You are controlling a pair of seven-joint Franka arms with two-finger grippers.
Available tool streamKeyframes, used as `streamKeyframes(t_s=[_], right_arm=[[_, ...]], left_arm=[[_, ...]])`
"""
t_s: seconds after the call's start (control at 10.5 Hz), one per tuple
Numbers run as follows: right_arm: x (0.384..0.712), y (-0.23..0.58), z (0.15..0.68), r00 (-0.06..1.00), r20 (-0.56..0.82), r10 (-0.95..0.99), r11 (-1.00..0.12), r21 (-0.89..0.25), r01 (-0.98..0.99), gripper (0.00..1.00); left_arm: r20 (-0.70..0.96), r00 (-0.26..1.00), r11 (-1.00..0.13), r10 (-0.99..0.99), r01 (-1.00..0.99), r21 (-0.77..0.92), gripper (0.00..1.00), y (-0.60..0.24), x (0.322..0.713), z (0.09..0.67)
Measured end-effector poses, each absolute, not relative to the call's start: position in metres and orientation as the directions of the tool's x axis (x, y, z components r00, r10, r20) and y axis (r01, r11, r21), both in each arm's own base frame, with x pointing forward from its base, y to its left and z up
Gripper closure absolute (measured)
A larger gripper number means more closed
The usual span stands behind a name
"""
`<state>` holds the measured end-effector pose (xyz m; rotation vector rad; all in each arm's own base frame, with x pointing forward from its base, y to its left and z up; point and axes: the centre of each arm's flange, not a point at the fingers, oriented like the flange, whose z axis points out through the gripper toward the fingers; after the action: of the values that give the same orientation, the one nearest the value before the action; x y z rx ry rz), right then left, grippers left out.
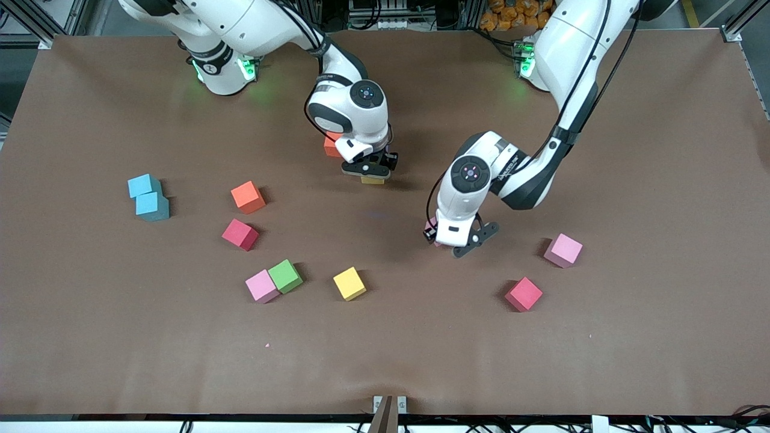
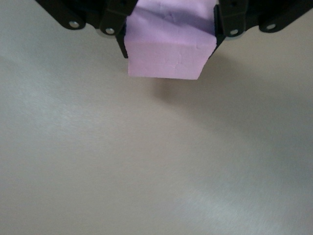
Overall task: Form number 2 with 11 blocks
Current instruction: 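Place the yellow block by the purple block with the right gripper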
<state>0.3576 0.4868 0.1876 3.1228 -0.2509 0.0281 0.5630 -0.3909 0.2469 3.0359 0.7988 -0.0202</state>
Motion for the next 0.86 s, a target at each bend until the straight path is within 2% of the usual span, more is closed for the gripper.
streamKeyframes(t_s=[0.19,0.48,0.86], right_arm=[[0.358,0.487,0.188,0.987,0.019,-0.159,-0.987,0.007,-0.160,0.38],[0.357,0.487,0.188,0.987,0.018,-0.159,-0.987,0.008,-0.159,0.38],[0.357,0.487,0.188,0.987,0.018,-0.159,-0.987,0.008,-0.159,0.37]], left_arm=[[-0.015,0.903,-0.903,0.430,0.430,0.001,0.39,-0.407,0.565,0.255],[-0.017,0.923,-0.923,0.386,0.386,0.000,0.39,-0.434,0.547,0.254],[-0.018,0.937,-0.937,0.350,0.350,0.000,0.39,-0.436,0.546,0.253]])
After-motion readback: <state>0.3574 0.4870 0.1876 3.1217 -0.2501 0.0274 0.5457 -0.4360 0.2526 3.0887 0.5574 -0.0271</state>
